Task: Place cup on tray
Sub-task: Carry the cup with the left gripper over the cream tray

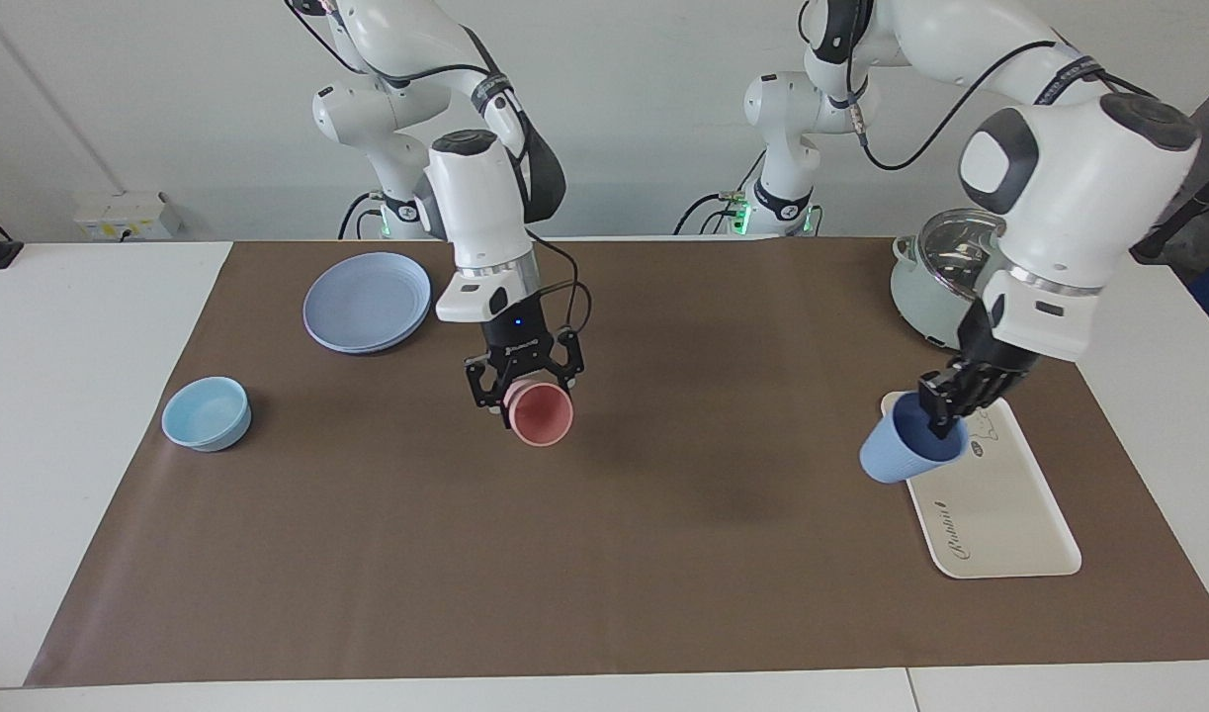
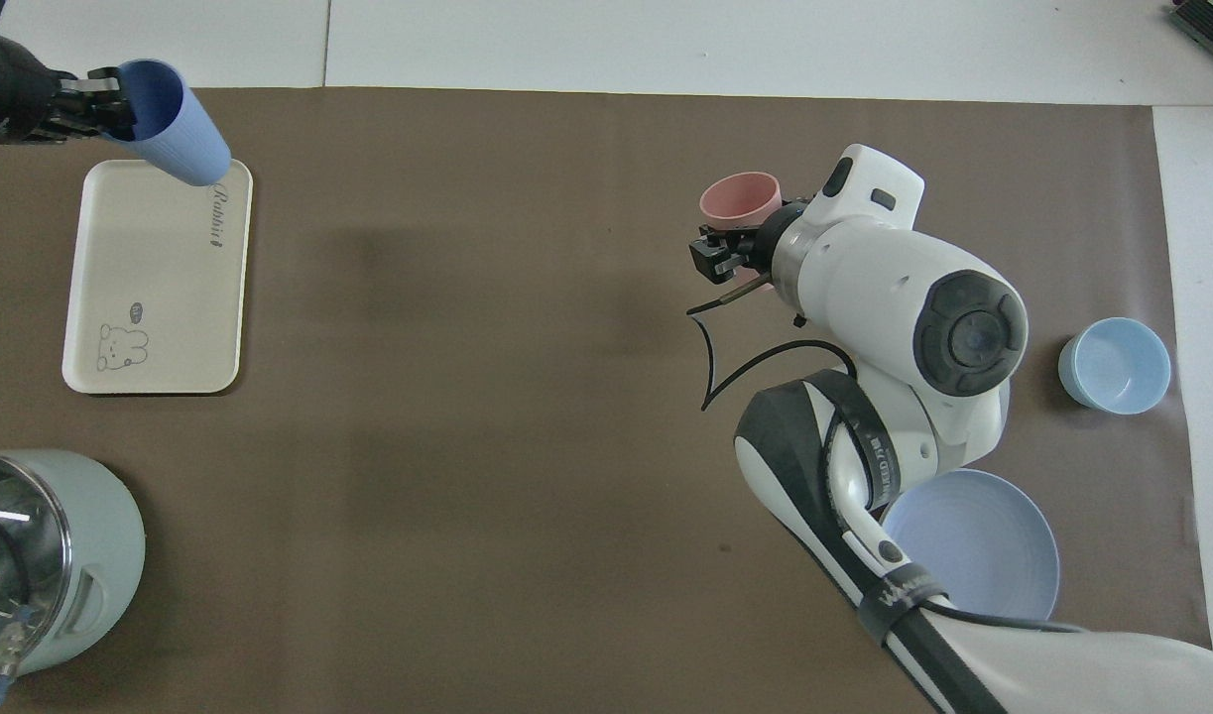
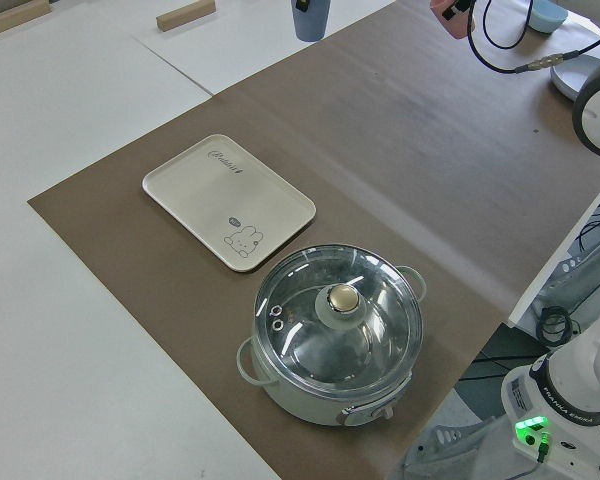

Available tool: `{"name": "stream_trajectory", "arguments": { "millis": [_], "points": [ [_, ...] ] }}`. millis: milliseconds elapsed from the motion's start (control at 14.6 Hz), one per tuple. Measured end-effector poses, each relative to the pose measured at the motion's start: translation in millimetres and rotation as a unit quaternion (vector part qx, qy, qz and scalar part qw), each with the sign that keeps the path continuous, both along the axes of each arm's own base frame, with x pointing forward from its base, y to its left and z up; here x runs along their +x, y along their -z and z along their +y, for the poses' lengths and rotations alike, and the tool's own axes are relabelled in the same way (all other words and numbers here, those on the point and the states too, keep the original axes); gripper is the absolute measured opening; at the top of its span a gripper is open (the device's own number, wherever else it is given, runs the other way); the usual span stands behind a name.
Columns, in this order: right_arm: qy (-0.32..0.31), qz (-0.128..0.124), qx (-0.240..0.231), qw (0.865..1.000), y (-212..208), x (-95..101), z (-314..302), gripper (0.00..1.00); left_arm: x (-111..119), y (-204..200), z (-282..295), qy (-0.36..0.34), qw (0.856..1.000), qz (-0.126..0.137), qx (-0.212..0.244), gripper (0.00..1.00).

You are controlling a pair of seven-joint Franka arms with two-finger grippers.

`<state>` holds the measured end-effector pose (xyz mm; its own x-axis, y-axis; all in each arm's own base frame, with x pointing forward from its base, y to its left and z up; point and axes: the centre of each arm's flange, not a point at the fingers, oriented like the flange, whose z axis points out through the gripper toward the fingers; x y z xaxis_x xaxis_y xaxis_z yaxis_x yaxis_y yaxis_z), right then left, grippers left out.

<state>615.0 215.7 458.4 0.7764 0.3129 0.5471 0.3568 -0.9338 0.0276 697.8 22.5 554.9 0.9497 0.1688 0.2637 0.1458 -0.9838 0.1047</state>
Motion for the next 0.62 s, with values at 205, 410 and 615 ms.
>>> {"name": "stream_trajectory", "arguments": {
  "millis": [205, 410, 615],
  "points": [
    [-0.017, -0.007, 0.046, 0.999, 4, 13.8, -37, 0.85, -20, 36, 83, 0.016, 1.000, -0.001, 0.021, 0.07],
    [-0.046, -0.023, 0.097, 0.994, 10, 21.6, -82, 0.85, -45, 92, 122, 0.015, 1.000, -0.005, 0.016, 0.07],
    [-0.064, -0.024, 0.132, 0.989, 22, 26.4, -139, 0.85, -56, 143, 126, 0.012, 1.000, -0.016, -0.008, 0.07]
  ]
}}
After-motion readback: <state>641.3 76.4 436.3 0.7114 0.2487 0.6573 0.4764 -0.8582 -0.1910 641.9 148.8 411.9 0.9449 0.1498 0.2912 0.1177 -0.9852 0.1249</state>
